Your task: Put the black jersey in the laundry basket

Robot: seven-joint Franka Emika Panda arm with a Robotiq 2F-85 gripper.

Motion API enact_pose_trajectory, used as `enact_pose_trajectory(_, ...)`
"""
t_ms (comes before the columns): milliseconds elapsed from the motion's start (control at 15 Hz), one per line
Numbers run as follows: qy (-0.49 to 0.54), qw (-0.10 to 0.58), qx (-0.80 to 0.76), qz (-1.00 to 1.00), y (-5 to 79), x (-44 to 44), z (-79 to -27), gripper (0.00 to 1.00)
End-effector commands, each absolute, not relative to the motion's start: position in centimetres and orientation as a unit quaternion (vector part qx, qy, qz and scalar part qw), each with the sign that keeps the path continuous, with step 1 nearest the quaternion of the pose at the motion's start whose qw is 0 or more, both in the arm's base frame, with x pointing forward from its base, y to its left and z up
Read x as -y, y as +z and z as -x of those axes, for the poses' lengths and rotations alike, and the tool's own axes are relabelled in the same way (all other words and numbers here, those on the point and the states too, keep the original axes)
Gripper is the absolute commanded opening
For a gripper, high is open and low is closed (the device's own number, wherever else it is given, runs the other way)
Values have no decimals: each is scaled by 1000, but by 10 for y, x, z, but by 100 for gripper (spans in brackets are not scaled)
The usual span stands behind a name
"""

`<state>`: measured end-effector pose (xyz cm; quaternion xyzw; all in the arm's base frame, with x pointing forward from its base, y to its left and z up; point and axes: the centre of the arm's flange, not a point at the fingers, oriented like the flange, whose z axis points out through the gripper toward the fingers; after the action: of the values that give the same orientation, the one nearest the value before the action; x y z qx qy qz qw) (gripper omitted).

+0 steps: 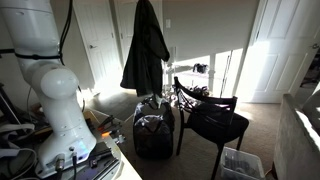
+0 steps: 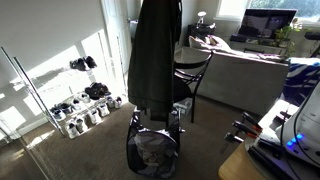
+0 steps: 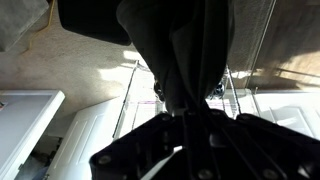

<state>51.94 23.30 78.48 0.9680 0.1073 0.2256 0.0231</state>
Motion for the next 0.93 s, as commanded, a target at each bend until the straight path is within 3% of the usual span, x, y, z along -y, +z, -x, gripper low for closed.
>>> enact_pose_trajectory(0, 221, 8, -154, -963, 799, -262, -535, 4)
enact_pose_trajectory(867, 203, -2, -167, -965, 794, -272, -531, 4)
